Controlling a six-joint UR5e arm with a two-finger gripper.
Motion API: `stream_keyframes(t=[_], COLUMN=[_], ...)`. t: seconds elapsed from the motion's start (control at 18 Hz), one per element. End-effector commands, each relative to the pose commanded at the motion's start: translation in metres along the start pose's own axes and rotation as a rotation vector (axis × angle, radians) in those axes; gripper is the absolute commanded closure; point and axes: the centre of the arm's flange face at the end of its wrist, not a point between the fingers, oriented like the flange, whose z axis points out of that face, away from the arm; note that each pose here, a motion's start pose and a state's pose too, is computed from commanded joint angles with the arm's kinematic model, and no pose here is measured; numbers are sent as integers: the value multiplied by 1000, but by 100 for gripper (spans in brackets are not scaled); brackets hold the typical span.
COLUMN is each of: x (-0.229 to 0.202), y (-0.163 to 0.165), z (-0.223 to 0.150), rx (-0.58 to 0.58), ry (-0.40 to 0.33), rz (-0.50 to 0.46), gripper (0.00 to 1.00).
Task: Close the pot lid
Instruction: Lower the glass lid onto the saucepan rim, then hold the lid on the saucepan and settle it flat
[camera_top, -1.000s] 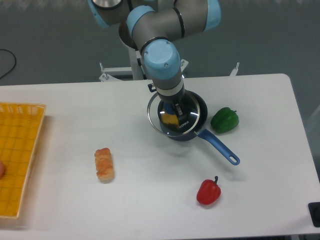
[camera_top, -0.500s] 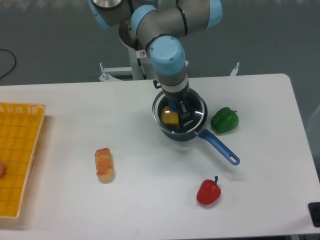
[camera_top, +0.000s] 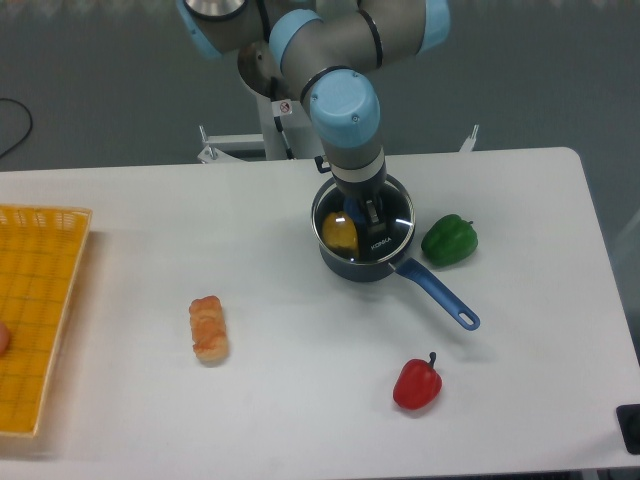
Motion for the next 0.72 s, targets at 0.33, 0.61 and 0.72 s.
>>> stream_keyframes(t=[0.33,0.61,0.72], x=[2,6,6], y=[-4,-6,-6], z=[9,22,23], rx=[-21,-23,-22], ry=[1,-23,-22], rz=[-5,-10,-7], gripper=[51,51,51])
